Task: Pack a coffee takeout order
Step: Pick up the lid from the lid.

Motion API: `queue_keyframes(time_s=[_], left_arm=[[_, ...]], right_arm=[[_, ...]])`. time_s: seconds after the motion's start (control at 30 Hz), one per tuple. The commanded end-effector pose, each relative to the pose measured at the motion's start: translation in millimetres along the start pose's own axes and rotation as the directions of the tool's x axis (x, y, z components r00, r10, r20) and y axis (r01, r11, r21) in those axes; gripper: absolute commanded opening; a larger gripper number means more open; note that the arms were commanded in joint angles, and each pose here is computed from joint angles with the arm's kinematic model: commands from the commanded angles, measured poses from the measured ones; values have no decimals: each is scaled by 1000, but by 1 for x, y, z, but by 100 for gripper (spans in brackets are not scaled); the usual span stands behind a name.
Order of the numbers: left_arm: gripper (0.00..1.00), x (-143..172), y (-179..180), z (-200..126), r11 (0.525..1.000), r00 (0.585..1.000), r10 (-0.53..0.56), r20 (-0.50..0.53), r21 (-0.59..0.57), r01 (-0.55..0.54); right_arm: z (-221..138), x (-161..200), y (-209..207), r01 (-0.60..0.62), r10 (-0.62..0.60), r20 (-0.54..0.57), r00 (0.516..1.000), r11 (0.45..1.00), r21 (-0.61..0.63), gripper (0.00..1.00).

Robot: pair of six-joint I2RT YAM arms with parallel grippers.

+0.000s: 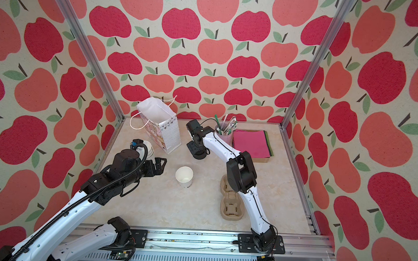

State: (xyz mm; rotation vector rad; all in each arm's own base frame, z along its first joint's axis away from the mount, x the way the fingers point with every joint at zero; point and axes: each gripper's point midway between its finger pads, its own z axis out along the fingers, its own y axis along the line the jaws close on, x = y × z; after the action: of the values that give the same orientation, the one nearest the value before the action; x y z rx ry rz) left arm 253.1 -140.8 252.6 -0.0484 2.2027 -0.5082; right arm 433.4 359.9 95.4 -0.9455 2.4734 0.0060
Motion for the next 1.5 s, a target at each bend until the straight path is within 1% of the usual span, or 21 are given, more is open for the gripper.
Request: queue_keyframes(time_s=[0.0, 0.23, 0.6, 0.8, 1.1, 1.37, 1.47], left_arm=[[99, 0, 1, 4, 1000, 1000, -15, 9, 0, 15], [99, 0, 1, 6, 1000, 1000, -18, 13, 3, 18], [99, 1, 2, 8, 1000, 1000, -16, 9, -8, 16], [99, 1, 3, 8, 1000, 1000, -17, 7, -10, 17], [99, -1, 4, 7, 1000, 1000, -23, 16, -18, 23], [99, 4, 6, 7, 999, 999, -34, 3, -20, 34], [99, 4, 7, 6, 999, 999, -35, 4, -23, 35]], right_arm=[[7, 6, 7, -9, 8, -43, 999, 999, -31, 85], [17, 10, 6, -5, 3, -70, 998, 1000, -24, 83], [22, 21, 6, -6, 4, -110, 994, 1000, -13, 73], [6, 11, 1, -9, 9, -74, 997, 1000, -3, 69], [-28, -12, -5, -23, 23, 16, 1000, 1000, -3, 68], [-40, -14, -5, -28, 28, 29, 999, 1000, -14, 69], [-50, -19, -5, -40, 41, 50, 998, 999, -24, 69]])
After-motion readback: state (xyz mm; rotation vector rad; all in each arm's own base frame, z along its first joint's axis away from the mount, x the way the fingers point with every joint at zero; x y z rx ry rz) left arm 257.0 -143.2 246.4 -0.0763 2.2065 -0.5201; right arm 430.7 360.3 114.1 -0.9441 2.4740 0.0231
